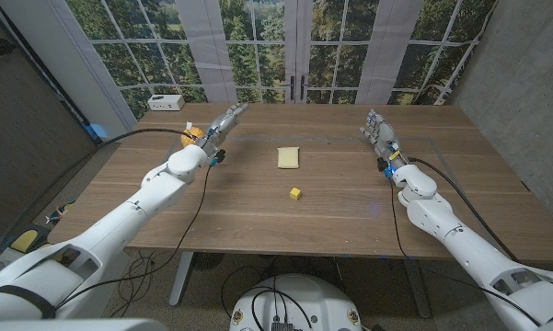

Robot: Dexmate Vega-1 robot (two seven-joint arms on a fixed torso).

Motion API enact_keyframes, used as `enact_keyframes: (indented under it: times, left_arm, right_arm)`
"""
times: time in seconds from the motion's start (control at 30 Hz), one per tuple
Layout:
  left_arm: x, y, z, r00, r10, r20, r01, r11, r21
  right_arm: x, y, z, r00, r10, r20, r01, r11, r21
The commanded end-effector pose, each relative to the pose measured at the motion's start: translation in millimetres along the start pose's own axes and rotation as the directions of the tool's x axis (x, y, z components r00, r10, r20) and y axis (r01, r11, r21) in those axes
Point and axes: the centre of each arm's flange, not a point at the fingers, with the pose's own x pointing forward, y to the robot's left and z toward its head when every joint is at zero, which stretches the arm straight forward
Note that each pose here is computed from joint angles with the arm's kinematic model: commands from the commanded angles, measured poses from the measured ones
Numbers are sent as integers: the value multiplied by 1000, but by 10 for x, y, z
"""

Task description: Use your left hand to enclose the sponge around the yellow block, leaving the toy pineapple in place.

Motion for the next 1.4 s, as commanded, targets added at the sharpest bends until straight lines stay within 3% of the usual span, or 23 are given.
enact_keyframes:
  times: [0.03,0.4,0.73,0.97,1.4]
  left_arm:
    - [56,9,282,1000,0,-12,3,977,215]
    - [112,-71,432,999,-41,-32,50,935,352]
    - [182,-139,523,997,-75,-33,82,910,407]
    - [237,-248,567,994,-104,-43,112,889,444]
    - [340,-459,678,986,-148,-72,163,818,551]
  right_arm:
    - [-57,16,-11,1000,-9,14,9,1000,7]
    - [-109,47,-12,1000,-8,30,8,1000,8]
    - [-117,73,15,999,-1,41,2,1000,-4]
    - [-130,64,12,999,-11,41,11,1000,2]
    - [-122,46,28,999,-8,50,8,1000,5]
